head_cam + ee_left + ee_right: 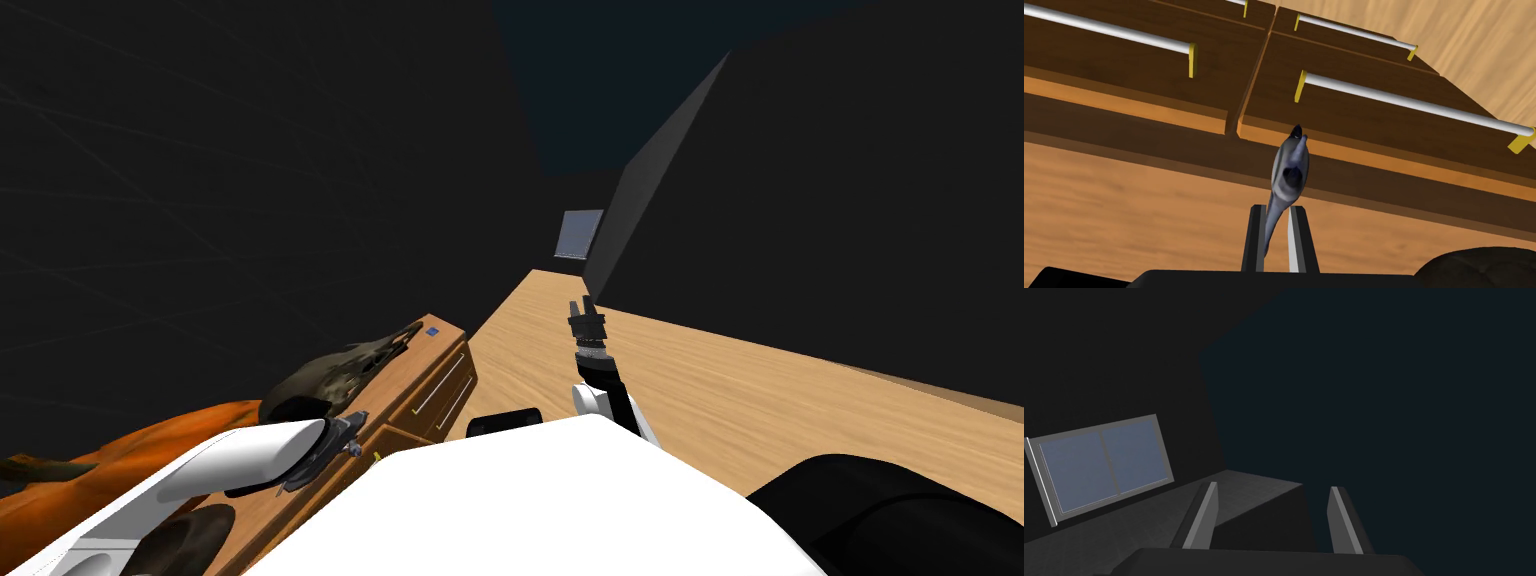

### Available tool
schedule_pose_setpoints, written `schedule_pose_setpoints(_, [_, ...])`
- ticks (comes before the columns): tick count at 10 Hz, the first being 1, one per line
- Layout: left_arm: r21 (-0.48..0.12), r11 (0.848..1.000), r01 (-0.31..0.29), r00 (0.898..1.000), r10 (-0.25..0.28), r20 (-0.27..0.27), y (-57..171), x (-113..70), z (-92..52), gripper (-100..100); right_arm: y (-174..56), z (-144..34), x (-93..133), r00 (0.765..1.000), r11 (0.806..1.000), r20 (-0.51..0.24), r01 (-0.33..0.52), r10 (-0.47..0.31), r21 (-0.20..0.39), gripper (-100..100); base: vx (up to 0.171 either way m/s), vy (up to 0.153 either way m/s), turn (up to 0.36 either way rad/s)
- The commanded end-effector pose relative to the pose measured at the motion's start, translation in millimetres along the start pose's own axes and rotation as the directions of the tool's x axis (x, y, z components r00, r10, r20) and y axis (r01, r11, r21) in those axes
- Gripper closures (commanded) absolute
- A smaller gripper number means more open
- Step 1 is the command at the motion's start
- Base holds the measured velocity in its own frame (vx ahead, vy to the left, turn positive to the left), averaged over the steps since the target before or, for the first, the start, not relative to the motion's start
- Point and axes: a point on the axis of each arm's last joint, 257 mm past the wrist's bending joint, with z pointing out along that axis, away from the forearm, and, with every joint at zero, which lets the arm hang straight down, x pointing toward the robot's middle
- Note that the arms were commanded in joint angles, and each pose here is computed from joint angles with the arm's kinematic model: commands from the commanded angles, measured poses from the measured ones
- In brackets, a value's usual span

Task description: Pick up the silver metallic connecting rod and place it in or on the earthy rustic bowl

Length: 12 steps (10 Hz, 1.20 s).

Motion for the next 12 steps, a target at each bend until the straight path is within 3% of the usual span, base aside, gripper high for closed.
schedule_pose_setpoints(1, [-0.003, 1.0, 0.007, 1.0, -0.007, 0.006, 1.2, -3.4, -9.0, 100, 0.0, 0.0, 0.0, 1.0, 1.0, 0.0, 0.0, 0.0, 0.0, 0, -0.085, -0.115, 0.118])
schedule_pose_setpoints(3, [-0.003, 1.0, 0.006, 1.0, -0.005, 0.021, 1.3, -11.3, -22.3, 100, 0.0, 0.0, 0.0, 1.0, 1.0, 0.0, 0.0, 0.0, 0.0, 0, -0.117, -0.135, 0.178])
schedule_pose_setpoints(5, [0.015, 1.0, -0.012, 0.999, 0.012, 0.04, -7.5, -20.0, -31.5, 100, 0.0, 0.0, 0.0, 1.0, 1.0, 0.0, 0.0, 0.0, 0.0, 0, -0.164, -0.007, 0.079])
schedule_pose_setpoints(10, [0.081, 0.995, -0.065, 0.994, 0.058, 0.089, -38.5, -37.5, -50.9, 100, 0.0, 0.0, -0.1, 1.0, 1.0, 0.0, 0.001, -0.001, 0.0, 0, -0.113, 0.162, 0.004])
schedule_pose_setpoints(12, [0.122, 0.987, -0.101, 0.989, 0.086, 0.121, -58.1, -46.1, -63.4, 100, 0.0, 0.0, -0.1, 1.0, 1.0, 0.0, 0.001, -0.001, 0.0, 0, -0.104, 0.261, -0.025])
